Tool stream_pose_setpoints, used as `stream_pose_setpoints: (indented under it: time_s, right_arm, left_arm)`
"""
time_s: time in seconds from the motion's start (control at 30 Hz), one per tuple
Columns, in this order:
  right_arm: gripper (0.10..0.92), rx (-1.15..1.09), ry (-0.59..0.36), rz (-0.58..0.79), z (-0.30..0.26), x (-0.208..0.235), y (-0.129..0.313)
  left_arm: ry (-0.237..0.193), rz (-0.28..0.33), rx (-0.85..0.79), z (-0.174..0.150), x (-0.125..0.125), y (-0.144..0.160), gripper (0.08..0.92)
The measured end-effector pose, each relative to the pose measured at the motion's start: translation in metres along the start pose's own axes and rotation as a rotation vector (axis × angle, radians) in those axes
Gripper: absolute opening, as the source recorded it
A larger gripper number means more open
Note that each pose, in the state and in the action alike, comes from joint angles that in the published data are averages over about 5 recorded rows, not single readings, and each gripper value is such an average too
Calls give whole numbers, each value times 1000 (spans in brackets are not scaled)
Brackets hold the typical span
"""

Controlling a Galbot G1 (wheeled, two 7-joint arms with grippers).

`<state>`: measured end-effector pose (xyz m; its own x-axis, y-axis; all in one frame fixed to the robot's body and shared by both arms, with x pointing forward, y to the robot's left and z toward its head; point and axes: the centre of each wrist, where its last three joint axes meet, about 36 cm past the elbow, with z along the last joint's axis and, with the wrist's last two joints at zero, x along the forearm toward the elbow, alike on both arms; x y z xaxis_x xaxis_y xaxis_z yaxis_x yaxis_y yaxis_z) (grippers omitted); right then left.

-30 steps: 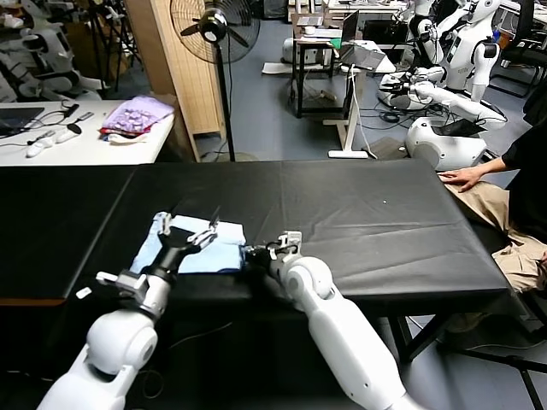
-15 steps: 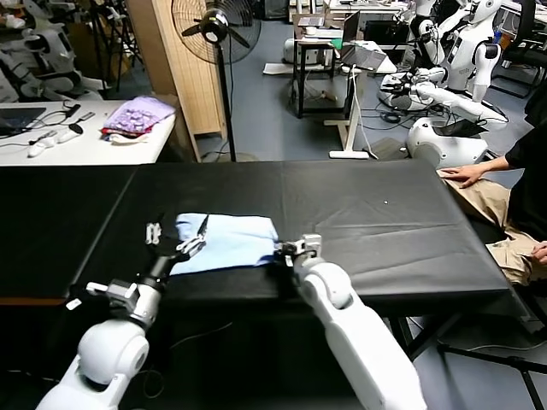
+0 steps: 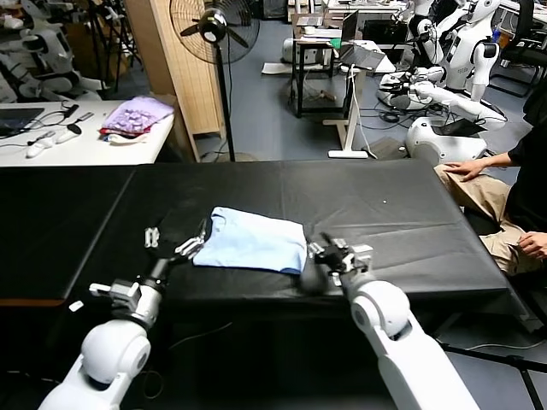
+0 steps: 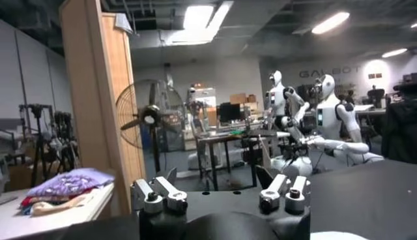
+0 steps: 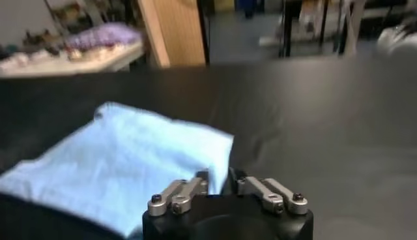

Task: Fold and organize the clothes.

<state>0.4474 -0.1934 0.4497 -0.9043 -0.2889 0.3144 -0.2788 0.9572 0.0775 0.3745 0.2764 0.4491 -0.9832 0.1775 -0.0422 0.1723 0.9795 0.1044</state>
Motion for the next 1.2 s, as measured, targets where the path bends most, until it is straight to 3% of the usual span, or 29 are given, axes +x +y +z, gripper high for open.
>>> stream_pose_setpoints:
  time_s: [0.1, 0.2, 0.53, 0.83, 1.07, 1.2]
  right_arm:
    - [717, 32, -59, 22, 0, 17, -7]
    - [786, 78, -127, 48, 4, 37, -15]
    - [798, 204, -286, 162, 49, 112, -29]
    - [798, 201, -233, 257, 84, 178, -16]
    - [798, 161, -122, 339, 84, 216, 1]
    - [798, 130, -52, 374, 83, 231, 7]
  left_arm:
    - [36, -21, 22, 0, 2, -3, 798]
    - [69, -36, 41, -2, 7, -6, 798]
    - [117, -48, 36, -5, 37, -2, 798]
    - [195, -47, 40, -2, 73, -2, 798]
    - [351, -61, 82, -6, 100, 0, 798]
    - [414, -71, 83, -10, 116, 0, 798]
